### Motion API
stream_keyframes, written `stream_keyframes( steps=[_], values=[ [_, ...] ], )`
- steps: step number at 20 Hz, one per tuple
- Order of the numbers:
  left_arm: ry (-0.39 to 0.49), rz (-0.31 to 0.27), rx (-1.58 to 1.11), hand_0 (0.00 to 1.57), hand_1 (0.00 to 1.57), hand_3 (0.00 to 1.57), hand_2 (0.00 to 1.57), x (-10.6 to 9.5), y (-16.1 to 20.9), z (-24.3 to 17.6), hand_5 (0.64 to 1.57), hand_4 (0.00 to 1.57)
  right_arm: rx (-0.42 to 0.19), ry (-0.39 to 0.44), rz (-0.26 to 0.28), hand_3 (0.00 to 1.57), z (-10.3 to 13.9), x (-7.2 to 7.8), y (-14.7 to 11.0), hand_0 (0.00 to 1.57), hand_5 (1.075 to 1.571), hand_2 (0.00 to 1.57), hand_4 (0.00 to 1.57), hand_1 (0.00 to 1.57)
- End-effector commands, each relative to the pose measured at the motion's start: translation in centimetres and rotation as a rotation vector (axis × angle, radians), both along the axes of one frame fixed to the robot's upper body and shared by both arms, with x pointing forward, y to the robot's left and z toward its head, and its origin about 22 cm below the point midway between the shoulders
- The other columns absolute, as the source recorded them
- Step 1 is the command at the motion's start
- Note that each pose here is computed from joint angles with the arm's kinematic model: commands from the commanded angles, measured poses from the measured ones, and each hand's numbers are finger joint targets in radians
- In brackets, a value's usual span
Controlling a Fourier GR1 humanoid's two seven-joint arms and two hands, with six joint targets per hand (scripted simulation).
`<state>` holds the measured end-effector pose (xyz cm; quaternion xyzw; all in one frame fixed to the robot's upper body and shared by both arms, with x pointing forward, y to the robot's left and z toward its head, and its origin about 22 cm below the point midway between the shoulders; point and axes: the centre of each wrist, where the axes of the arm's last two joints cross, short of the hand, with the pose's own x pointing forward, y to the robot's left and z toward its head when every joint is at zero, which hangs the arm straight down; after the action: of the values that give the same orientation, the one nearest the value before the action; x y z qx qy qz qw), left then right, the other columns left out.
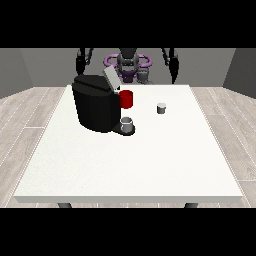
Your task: Insert the coffee pod into the coffee machine and close the lid
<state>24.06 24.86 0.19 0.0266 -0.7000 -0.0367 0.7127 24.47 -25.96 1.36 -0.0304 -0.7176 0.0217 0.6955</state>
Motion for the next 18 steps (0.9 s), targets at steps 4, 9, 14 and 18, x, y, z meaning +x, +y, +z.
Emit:
stream_keyframes(
  steps=[4, 9, 14, 18],
  values=[
    [-0.141, -0.028, -0.029, 0.0, 0.0, 0.0, 0.0, 0.8, 0.6, -0.7, 1.571, 0.31, -0.021, 0.064, 0.008, 0.0, -1.3, 0.1, -0.4, 0.0, 1.571, 0.0, 0.13, 0.0],
    [-0.149, -0.077, 0.123, 0.0, 0.0, 0.0, 0.0, 0.6, 0.9, 0.3, 1.571, 0.21, 0.047, -0.042, -0.155, 0.0, -1.8, -0.6, 0.4, 0.0, 1.571, 0.0, 0.09, 0.0],
    [-0.112, -0.028, 0.233, 0.0, 0.0, 0.0, 0.0, 4.0, 5.5, 1.9, 1.571, 0.0, 0.048, -0.104, -0.09, 0.0, -0.4, 0.3, 2.6, 0.0, 1.571, 0.0, 0.27, 0.0],
    [-0.03, -0.068, 0.2, 0.0, 0.0, 0.0, 0.0, 6.5, 5.0, 3.9, 1.571, 0.0, 0.047, -0.094, -0.096, 0.0, -1.8, 0.1, 3.3, 0.0, 1.571, 0.0, 0.18, 0.0]
  ],
)
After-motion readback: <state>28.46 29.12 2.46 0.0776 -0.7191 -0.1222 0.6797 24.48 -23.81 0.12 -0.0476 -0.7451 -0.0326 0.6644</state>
